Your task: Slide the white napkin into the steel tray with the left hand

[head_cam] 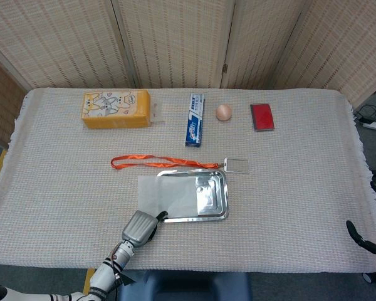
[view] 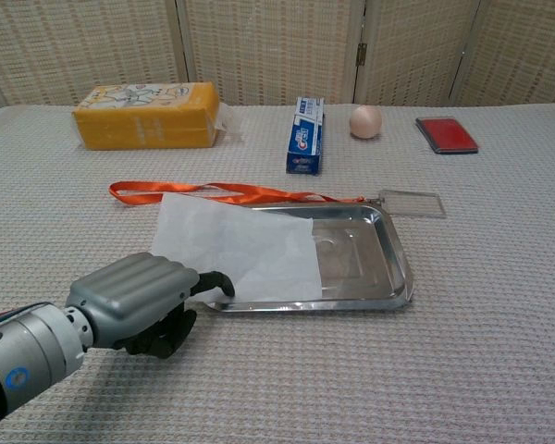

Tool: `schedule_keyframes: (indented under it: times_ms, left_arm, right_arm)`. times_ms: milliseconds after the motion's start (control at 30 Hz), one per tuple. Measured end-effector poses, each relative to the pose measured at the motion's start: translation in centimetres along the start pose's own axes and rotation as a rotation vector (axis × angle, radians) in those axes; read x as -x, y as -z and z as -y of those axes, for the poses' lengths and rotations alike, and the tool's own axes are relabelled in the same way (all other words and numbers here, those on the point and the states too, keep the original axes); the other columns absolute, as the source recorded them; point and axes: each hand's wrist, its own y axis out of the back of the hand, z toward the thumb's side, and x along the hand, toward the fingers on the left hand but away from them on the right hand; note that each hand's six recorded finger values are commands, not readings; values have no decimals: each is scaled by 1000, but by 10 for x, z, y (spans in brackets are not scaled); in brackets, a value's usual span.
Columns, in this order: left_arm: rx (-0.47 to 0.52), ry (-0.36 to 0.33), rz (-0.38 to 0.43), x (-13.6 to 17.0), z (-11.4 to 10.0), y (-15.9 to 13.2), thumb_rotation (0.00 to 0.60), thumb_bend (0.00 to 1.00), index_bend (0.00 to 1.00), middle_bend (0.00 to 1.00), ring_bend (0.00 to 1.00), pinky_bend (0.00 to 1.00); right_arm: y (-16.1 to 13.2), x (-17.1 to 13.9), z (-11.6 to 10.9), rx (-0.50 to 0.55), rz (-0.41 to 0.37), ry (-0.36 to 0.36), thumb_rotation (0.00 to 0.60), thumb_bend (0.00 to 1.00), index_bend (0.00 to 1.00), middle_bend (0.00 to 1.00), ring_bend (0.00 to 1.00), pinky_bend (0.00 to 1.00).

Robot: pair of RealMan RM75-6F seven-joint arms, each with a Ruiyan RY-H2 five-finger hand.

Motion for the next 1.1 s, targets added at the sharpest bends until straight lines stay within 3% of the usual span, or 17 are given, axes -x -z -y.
schedule_keyframes:
  times_ms: [1100]
  left_arm:
    - [-19,53,76,-27,8,-37,600,806,173,1000,1000,1000]
  right_arm:
    - [6,-6,-17,23,16,33,600,383,0,0,0,0]
